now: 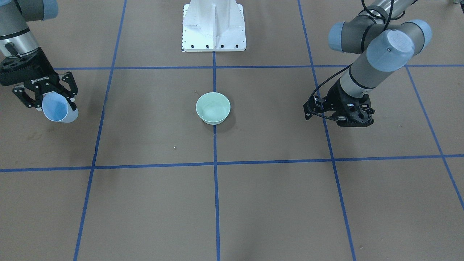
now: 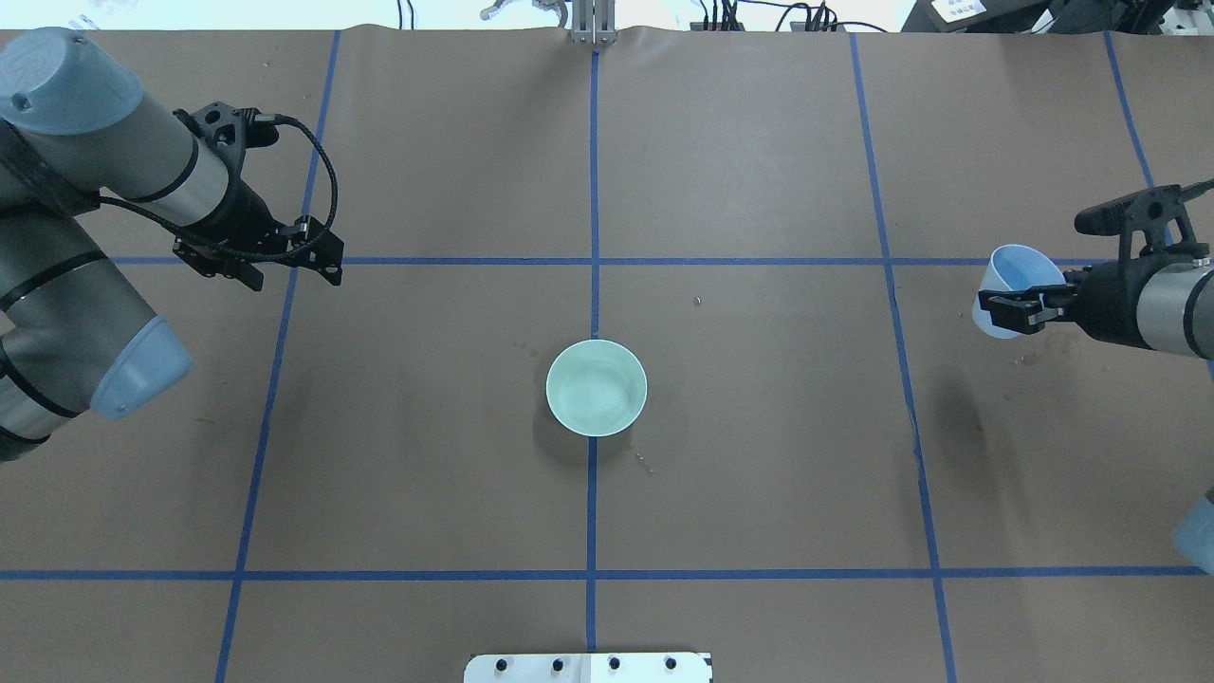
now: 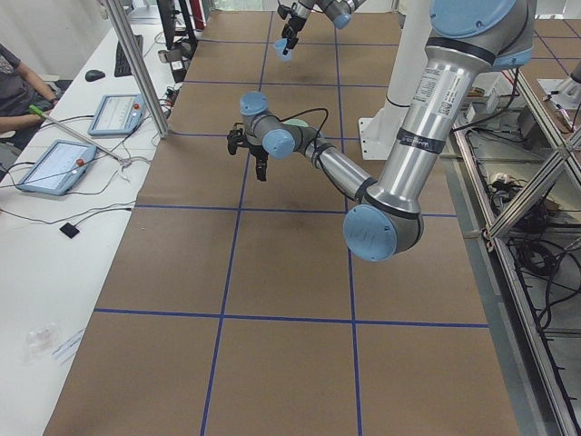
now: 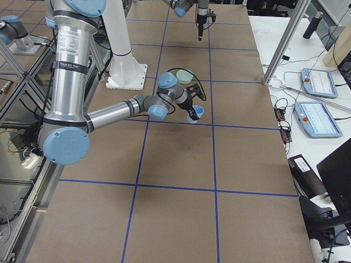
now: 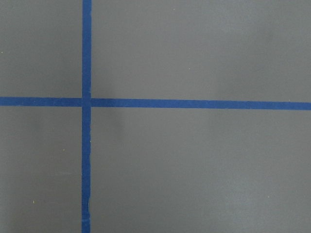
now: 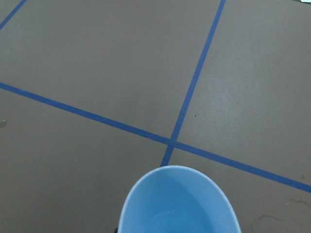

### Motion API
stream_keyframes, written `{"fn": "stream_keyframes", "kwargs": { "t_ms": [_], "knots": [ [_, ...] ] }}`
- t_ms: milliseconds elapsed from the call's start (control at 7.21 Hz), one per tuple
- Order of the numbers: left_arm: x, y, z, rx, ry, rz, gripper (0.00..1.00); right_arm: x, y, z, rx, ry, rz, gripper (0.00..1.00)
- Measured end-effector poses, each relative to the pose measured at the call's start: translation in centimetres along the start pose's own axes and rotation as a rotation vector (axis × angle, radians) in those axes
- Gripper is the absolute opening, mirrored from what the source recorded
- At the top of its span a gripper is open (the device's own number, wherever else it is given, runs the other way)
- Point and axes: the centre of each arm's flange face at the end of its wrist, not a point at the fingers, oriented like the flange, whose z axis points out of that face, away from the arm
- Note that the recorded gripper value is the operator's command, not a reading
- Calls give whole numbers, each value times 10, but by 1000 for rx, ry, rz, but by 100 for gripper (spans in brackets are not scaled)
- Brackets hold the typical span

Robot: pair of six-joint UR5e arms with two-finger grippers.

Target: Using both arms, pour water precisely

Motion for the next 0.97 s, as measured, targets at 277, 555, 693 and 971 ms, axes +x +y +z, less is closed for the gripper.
{"fn": "stream_keyframes", "kwargs": {
  "t_ms": [277, 555, 693, 971],
  "knots": [
    [1, 0, -1, 1, 1, -3, 100, 44, 26, 20, 89, 32, 5, 7],
    [1, 0, -1, 2, 1, -4, 100, 74, 51, 35, 115, 30, 34, 8],
    [1, 0, 0, 1, 1, -4, 100, 88, 65, 42, 122, 19, 64, 11],
    [1, 1, 0, 1, 0, -4, 100, 109, 86, 50, 130, 8, 84, 33]
  ]
}}
